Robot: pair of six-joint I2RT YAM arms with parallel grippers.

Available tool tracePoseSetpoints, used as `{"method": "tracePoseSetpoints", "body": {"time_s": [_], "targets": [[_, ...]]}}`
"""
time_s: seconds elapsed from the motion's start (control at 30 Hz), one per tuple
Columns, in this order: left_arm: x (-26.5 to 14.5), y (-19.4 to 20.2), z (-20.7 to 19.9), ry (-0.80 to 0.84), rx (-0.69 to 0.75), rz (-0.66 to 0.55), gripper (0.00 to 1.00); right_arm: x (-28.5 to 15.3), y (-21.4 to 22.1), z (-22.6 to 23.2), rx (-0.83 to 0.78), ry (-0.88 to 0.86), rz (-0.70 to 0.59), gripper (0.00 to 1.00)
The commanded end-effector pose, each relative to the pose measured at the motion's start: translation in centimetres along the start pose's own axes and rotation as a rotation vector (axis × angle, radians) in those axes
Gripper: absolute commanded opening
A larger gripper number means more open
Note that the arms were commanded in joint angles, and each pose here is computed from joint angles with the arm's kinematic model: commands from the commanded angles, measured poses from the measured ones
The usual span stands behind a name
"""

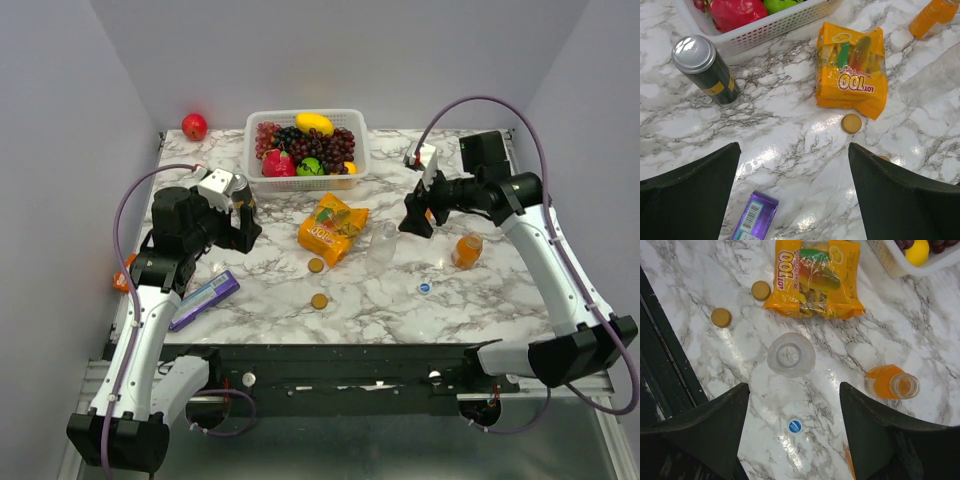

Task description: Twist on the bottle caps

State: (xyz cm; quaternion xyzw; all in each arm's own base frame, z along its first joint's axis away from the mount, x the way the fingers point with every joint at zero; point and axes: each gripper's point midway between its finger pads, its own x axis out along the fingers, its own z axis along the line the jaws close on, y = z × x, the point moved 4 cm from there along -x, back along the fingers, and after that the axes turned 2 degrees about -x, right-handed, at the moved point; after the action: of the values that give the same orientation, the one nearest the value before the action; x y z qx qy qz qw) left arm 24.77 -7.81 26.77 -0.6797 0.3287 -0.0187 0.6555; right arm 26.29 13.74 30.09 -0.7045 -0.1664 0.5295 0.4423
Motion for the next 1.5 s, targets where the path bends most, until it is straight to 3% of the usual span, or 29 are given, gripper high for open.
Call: {"method": "tracePoseSetpoints", "body": {"time_s": [0.0,0.67,0.87,1.13,1.3,1.47], "targets": [[-0.5,-0.3,-0.4,0.035,0.0,-0.025,0.99,1.7,-1.2,-0.8,-0.002,-0.031,-0.028,0.79],[0.0,-0.7,-0.1,0.065,-0.051,-0.036,0.99,6.4,1.9,0.0,-0.003,-0.097,0.071,0.79],[-0.2,-0.8,-0.2,0.063,-0.045,-0.047,0.99,7.3,2.5,-0.6,0.002,-0.088,0.102,0.74],[0.5,-1.0,-1.6,0.168,0.023,-0.03,0.99,7.9,3.3,-0.6,0.005,-0.082,0.129,0.56],[1.4,-0.1,-3.4,0.247,0.106,-0.01,0.99,7.5,3.4,-0.3,-0.005,-0.081,0.135,0.27],[2.5,0.6,-7.6,0.406,0.214,-0.021,0.99,5.3,0.5,0.8,-0.005,-0.11,0.072,0.14]]}}
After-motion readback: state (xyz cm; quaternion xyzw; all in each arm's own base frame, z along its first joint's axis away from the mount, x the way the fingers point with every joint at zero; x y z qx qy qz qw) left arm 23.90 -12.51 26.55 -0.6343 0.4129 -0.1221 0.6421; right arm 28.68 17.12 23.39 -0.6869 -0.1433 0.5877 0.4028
